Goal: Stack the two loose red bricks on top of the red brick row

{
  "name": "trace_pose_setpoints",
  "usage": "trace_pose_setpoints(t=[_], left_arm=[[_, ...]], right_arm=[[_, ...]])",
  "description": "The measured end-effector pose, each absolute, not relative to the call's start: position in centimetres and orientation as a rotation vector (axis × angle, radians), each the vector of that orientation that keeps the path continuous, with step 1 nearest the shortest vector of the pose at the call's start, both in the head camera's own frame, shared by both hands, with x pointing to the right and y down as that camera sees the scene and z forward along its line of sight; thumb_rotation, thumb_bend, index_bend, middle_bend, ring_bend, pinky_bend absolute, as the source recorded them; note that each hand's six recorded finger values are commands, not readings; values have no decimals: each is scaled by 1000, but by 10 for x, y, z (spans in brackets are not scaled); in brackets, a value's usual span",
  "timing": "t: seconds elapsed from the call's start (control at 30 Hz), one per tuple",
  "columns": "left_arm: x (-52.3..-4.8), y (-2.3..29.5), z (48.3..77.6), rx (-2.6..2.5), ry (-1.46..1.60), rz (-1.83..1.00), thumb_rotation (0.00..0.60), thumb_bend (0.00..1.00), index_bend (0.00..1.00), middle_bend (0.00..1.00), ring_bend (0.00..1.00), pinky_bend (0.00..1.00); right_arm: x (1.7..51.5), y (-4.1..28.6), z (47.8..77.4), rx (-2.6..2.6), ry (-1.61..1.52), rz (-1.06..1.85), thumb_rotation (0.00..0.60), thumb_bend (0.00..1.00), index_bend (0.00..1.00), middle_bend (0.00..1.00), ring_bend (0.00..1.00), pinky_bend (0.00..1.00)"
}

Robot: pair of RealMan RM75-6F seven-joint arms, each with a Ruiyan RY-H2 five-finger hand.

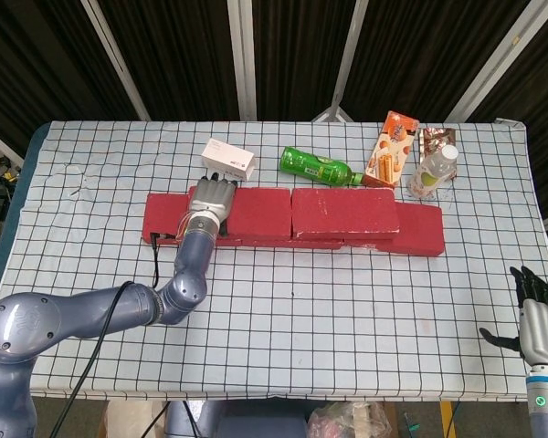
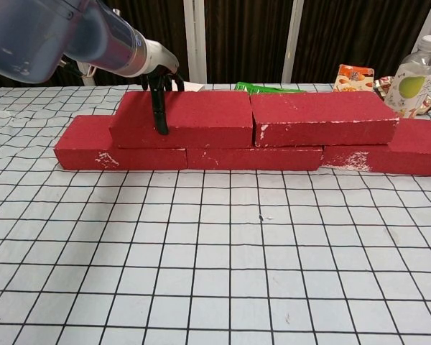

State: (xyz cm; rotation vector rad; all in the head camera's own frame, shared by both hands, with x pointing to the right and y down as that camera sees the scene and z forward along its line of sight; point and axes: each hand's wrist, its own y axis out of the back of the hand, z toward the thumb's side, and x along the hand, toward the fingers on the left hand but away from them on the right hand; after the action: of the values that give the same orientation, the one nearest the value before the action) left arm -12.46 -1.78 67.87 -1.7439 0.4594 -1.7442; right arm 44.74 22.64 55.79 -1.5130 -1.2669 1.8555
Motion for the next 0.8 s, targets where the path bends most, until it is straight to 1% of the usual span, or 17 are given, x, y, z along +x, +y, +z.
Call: trace_pose_setpoints(t=[0.2, 0.8], left_arm=[[-123, -17, 678, -1747, 457, -1745, 600, 0, 161, 86, 11, 118], [-123, -18, 677, -1743, 465, -1754, 600, 0, 152, 69, 5, 118]], right_arm=[[448, 227, 558, -1512, -1267, 1857, 600, 154, 56, 0, 0, 0], [448, 227, 559, -1511, -1264, 1863, 600, 154, 56, 0, 0, 0]])
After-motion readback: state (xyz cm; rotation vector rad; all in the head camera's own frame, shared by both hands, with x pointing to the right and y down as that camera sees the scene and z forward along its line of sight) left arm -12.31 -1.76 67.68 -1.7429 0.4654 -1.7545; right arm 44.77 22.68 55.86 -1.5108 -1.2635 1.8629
